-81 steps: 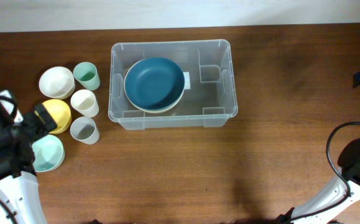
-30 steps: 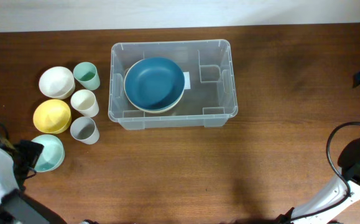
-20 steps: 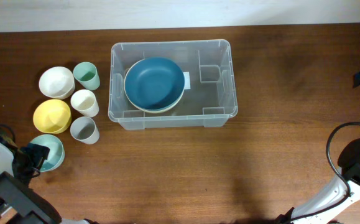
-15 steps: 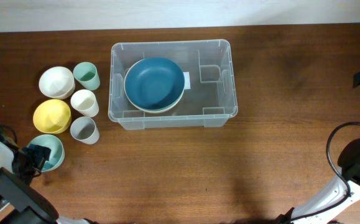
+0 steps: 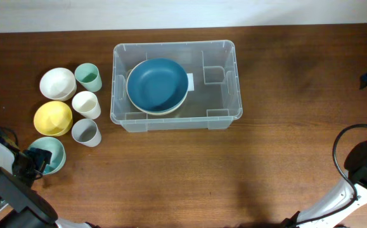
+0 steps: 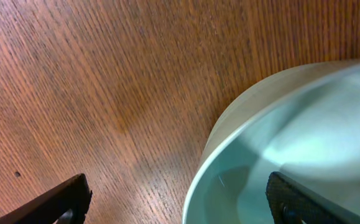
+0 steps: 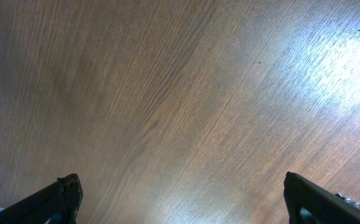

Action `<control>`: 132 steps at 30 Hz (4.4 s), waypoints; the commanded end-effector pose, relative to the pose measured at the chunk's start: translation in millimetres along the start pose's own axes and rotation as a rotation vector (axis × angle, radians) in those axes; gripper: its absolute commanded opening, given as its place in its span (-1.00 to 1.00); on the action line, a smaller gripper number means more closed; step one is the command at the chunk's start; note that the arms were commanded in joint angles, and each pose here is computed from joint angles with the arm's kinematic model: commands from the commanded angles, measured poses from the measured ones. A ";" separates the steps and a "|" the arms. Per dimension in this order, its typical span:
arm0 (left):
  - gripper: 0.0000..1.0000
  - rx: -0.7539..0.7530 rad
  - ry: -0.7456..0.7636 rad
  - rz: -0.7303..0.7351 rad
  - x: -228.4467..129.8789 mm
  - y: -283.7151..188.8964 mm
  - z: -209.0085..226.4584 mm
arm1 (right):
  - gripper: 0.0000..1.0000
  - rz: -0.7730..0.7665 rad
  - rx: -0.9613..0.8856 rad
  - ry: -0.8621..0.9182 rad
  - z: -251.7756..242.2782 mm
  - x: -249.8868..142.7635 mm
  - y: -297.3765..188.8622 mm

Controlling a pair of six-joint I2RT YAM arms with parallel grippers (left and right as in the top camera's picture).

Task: Pack container
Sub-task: 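Close the left gripper on the light teal bowl's rim, then lift the teal bowl with the left gripper over the bin, then lower the teal bowl into the bin's right side and release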

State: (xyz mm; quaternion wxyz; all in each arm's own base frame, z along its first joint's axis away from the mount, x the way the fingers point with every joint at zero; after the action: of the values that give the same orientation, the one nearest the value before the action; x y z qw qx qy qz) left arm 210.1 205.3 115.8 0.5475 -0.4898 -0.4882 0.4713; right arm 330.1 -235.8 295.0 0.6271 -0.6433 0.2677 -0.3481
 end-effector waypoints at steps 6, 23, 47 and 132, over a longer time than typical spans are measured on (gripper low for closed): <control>0.81 -0.012 -0.013 0.008 0.0 3.9 -0.5 | 0.98 -0.018 -0.012 -0.004 -2.8 -2.2 -6.2; 0.61 -0.046 -0.013 0.034 -1.7 5.7 -3.2 | 0.98 -0.018 -0.012 -0.004 -2.8 -2.2 -6.2; -0.97 -0.028 -0.012 0.052 -5.4 8.3 0.1 | 0.98 -0.018 -0.012 -0.004 -2.8 -2.2 -6.2; -0.74 -1.111 1.121 -0.309 -419.9 -104.8 -251.0 | 0.98 -0.018 -0.012 -0.004 -2.8 -2.2 -6.2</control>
State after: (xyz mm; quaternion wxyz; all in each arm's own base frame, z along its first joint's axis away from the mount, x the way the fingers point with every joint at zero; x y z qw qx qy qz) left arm 425.0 -238.6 180.6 0.4392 -0.7889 -0.3648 -0.2273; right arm 330.1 -235.8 295.0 0.6270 -0.6433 0.2678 -0.3483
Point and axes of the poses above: each gripper's point midway between its finger pads, its own y axis out along the fingers, its own z axis along the line the jaws close on, x = y × z, the point moved 10 cm from there along -y, back along the fingers, and after that the axes turned 12 degrees about -y, right-handed, at the moved point
